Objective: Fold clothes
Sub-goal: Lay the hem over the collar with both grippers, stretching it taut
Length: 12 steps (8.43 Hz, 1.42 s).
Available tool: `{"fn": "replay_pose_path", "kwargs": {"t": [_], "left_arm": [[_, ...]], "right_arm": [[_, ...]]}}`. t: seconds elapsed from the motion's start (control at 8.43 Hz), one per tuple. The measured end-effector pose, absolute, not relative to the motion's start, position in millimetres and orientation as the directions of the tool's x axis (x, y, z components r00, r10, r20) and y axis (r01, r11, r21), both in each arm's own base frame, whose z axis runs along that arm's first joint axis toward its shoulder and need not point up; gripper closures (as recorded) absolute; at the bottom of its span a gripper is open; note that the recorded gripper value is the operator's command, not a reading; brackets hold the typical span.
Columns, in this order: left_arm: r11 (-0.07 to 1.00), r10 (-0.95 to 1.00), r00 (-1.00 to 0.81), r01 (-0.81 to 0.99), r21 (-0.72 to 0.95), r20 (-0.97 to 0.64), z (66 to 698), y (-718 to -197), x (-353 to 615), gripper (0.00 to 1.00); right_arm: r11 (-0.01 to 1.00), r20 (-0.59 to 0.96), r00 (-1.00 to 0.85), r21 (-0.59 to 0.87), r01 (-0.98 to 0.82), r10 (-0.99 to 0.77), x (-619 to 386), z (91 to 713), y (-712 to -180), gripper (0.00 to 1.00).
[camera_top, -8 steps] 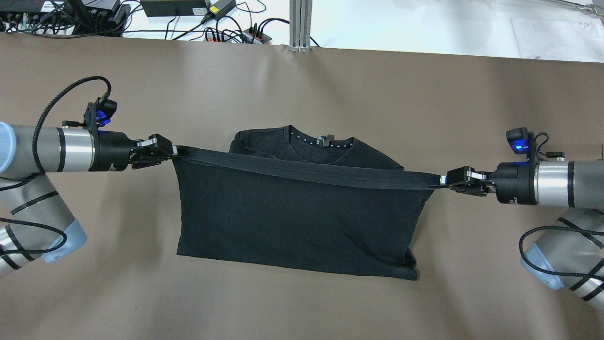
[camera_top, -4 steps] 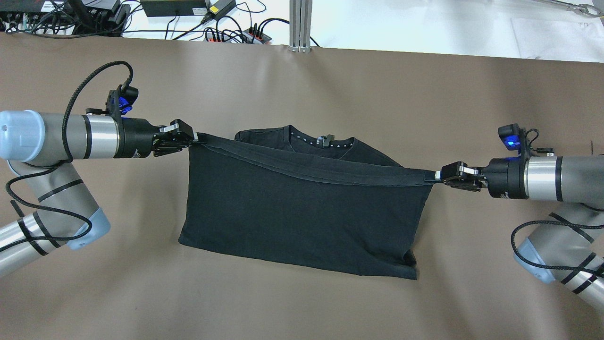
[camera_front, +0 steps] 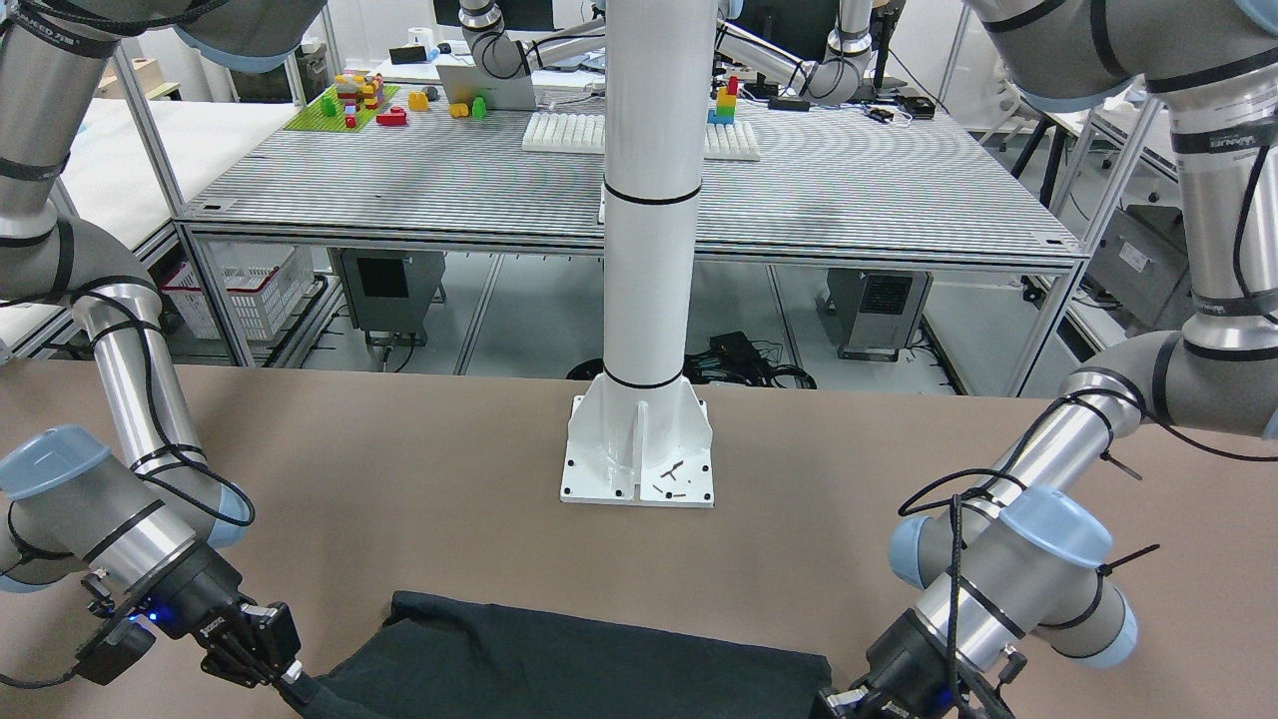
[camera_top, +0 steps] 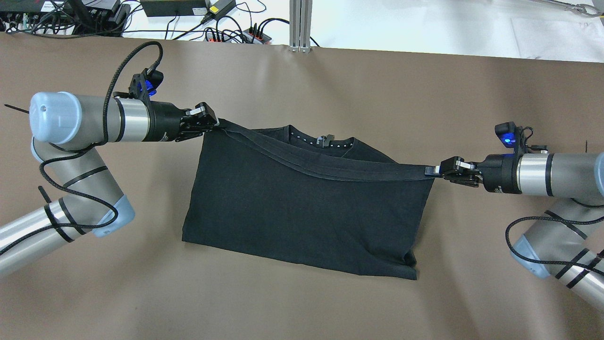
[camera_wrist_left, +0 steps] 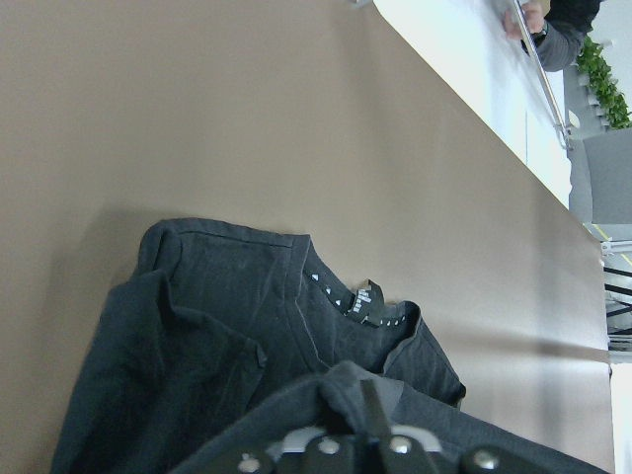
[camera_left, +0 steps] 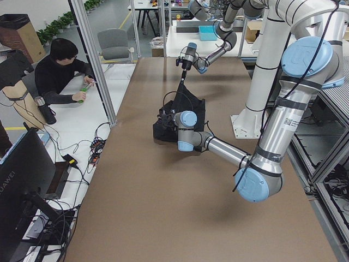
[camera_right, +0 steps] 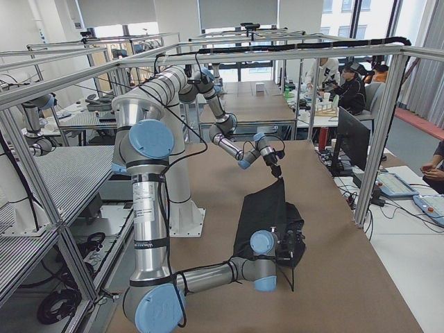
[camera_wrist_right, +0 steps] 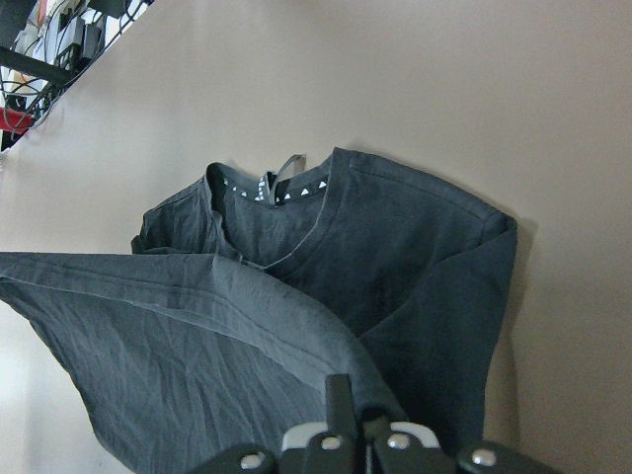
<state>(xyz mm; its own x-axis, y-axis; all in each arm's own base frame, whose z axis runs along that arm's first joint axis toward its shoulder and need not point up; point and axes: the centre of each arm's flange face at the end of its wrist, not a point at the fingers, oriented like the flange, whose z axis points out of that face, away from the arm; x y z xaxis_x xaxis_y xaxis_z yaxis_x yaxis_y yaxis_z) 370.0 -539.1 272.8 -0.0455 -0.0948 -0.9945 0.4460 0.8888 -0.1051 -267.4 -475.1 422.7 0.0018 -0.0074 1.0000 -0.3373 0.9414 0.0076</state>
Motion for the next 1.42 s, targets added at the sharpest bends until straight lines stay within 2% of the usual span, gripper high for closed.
{"fn": "replay_pose_path", "kwargs": {"t": [0.47, 1.31, 1.42], "left_arm": [[0.874, -0.110, 0.025, 0.479, -0.085, -0.994, 282, -573, 394, 1.00], [0.862, -0.119, 0.109, 0.505, -0.048, -0.987, 321, -593, 401, 1.00], [0.861, -0.121, 0.114, 0.507, -0.047, -0.986, 324, -594, 400, 0.98]], "right_arm": [[0.900, 0.998, 0.040, -0.019, -0.436, 0.041, -279, 449, -503, 1.00], [0.850, 0.994, 0.078, -0.026, -0.527, 0.079, -296, 470, -539, 1.00], [0.849, 0.994, 0.077, -0.027, -0.528, 0.079, -296, 469, -540, 0.96]]}}
